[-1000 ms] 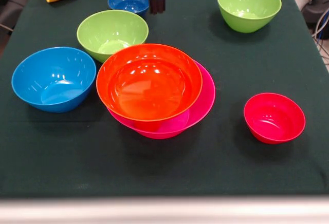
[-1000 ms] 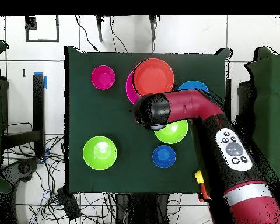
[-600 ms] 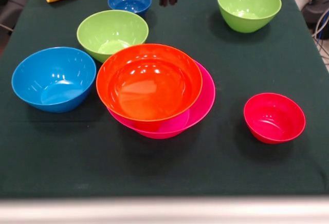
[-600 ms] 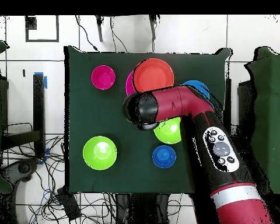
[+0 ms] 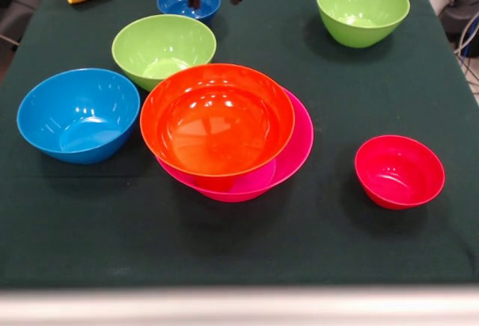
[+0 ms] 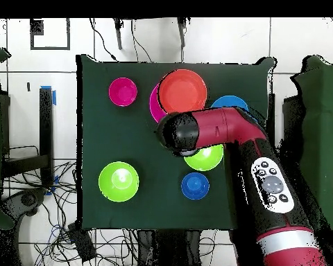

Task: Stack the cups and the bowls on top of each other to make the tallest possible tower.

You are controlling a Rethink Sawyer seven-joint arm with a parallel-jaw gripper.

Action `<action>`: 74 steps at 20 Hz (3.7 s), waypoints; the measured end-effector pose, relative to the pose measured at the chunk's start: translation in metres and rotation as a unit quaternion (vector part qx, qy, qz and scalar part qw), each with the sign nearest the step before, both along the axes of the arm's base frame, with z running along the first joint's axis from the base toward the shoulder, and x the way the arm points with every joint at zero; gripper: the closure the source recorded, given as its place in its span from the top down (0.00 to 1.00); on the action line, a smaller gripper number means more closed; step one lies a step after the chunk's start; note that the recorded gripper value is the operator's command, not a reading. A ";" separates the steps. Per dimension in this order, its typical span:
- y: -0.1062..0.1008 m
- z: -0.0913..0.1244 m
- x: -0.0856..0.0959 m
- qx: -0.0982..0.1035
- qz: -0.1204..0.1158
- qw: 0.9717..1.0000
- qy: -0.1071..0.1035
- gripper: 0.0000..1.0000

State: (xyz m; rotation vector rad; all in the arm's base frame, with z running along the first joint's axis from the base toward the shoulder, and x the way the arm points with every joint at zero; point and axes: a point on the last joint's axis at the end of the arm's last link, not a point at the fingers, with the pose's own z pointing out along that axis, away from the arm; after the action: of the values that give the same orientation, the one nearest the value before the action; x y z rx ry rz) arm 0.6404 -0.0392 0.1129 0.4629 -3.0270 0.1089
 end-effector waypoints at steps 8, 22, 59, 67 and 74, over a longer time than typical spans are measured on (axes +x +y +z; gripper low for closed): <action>-0.018 -0.019 -0.005 -0.002 -0.011 0.999 -0.043 1.00; -0.028 -0.090 -0.040 0.017 -0.029 0.998 -0.043 1.00; -0.014 -0.165 -0.099 0.008 -0.047 0.999 0.010 0.00; -0.022 -0.160 -0.093 -0.003 -0.053 0.999 0.004 0.00; -0.042 -0.145 -0.068 -0.021 -0.061 0.998 -0.026 0.00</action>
State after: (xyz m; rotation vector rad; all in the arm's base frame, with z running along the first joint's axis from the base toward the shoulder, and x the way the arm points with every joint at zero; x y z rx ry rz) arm 0.5720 -0.0812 -0.0322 0.2768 -3.0883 0.1803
